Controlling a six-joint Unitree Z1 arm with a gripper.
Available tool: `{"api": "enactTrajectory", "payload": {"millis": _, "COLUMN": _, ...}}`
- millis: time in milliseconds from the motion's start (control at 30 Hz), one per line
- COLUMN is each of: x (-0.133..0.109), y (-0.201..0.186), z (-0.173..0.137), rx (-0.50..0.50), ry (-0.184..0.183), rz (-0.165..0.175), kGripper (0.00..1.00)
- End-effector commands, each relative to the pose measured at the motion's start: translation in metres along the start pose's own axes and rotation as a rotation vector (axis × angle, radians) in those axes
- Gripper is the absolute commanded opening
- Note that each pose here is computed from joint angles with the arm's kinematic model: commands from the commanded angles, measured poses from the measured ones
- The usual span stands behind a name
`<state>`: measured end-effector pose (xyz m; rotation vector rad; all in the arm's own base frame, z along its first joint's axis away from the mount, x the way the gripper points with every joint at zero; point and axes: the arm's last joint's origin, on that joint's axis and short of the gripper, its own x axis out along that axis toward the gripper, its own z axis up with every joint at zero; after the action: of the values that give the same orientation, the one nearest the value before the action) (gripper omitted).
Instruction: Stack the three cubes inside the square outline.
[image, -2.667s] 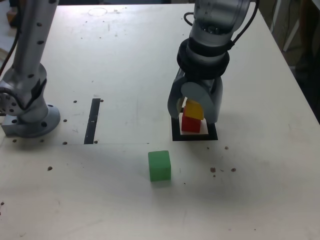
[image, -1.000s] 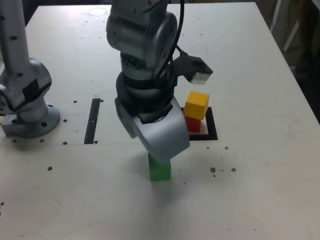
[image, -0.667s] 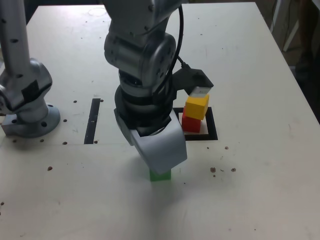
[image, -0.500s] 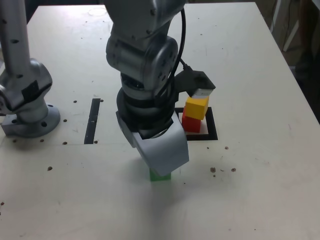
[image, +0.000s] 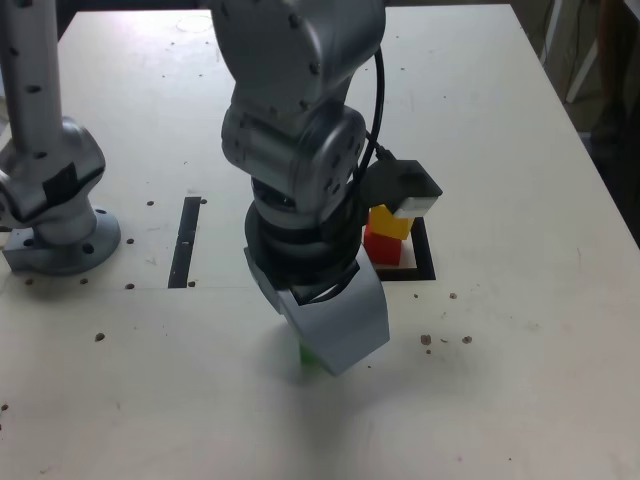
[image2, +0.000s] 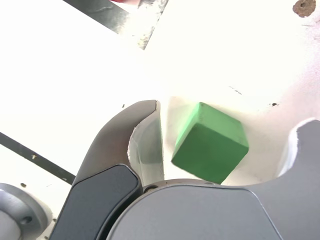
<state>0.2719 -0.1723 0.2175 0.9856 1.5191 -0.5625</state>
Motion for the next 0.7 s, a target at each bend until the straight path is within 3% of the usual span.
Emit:
{"api": "enactTrajectory", "payload": {"millis": 0, "x": 0.003, "y": -0.0017, "z": 0.0046, "rx": -0.001, "ry": -0.004, "rz": 0.0, "kGripper": 0.82}}
{"api": "enactTrajectory", "payload": {"millis": 200, "x": 0.0083, "y": -0.0032, "z": 0.0084, "rx": -0.014, "ry": -0.008, "rz": -0.008, "kGripper": 0.72}}
{"api": "enactTrajectory", "payload": {"millis": 467, "x": 0.0089, "y": -0.0057, "z": 0.0088, "rx": -0.02, "ry": -0.016, "rz": -0.001, "kGripper": 0.37}}
{"api": "enactTrajectory", "payload": {"millis": 667, "x": 0.0093, "y": -0.0069, "z": 0.0077, "rx": -0.018, "ry": -0.014, "rz": -0.001, "kGripper": 0.31}}
